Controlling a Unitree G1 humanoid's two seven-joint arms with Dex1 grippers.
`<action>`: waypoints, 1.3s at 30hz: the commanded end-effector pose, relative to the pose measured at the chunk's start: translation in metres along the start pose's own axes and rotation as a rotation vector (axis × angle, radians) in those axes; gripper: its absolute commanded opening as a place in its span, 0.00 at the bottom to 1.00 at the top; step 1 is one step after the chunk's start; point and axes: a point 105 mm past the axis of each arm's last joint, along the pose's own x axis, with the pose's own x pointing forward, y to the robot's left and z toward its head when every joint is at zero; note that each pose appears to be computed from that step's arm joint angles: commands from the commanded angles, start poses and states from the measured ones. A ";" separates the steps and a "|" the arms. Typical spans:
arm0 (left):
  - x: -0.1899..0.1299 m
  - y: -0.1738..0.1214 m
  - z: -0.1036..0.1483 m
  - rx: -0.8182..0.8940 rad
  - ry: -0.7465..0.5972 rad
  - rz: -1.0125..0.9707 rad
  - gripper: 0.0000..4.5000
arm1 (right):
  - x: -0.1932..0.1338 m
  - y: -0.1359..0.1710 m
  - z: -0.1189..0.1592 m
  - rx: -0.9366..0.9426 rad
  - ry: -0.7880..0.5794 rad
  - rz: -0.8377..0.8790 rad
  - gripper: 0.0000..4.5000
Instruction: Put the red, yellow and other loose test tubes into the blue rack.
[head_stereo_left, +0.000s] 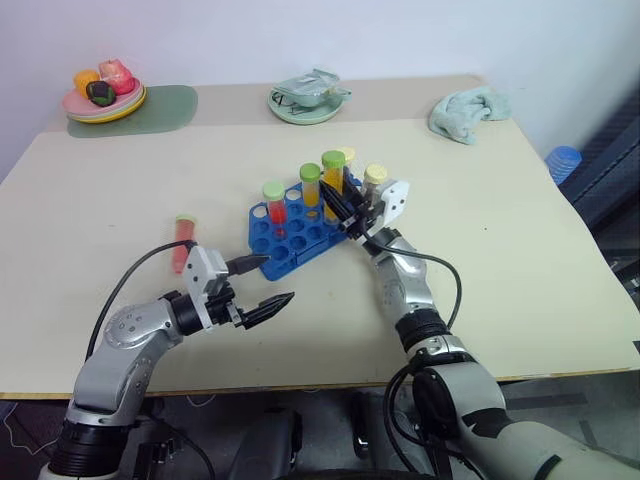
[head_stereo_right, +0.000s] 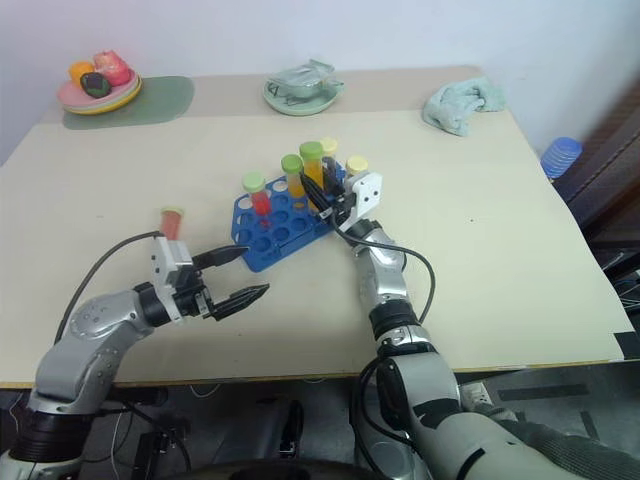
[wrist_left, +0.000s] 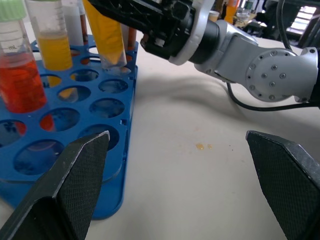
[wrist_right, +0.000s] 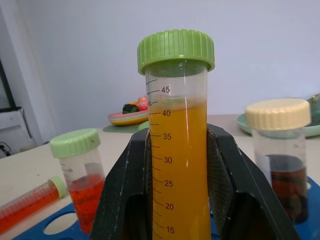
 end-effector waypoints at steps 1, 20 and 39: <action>-0.003 0.000 0.011 0.028 -0.027 0.001 1.00 | 0.006 0.005 0.004 0.004 -0.035 0.015 0.18; 0.001 0.001 0.012 0.039 -0.021 -0.017 1.00 | -0.012 -0.011 -0.001 0.001 -0.034 -0.069 0.18; 0.003 0.001 0.013 0.041 -0.019 -0.032 1.00 | -0.015 0.012 -0.013 0.013 -0.019 -0.023 0.18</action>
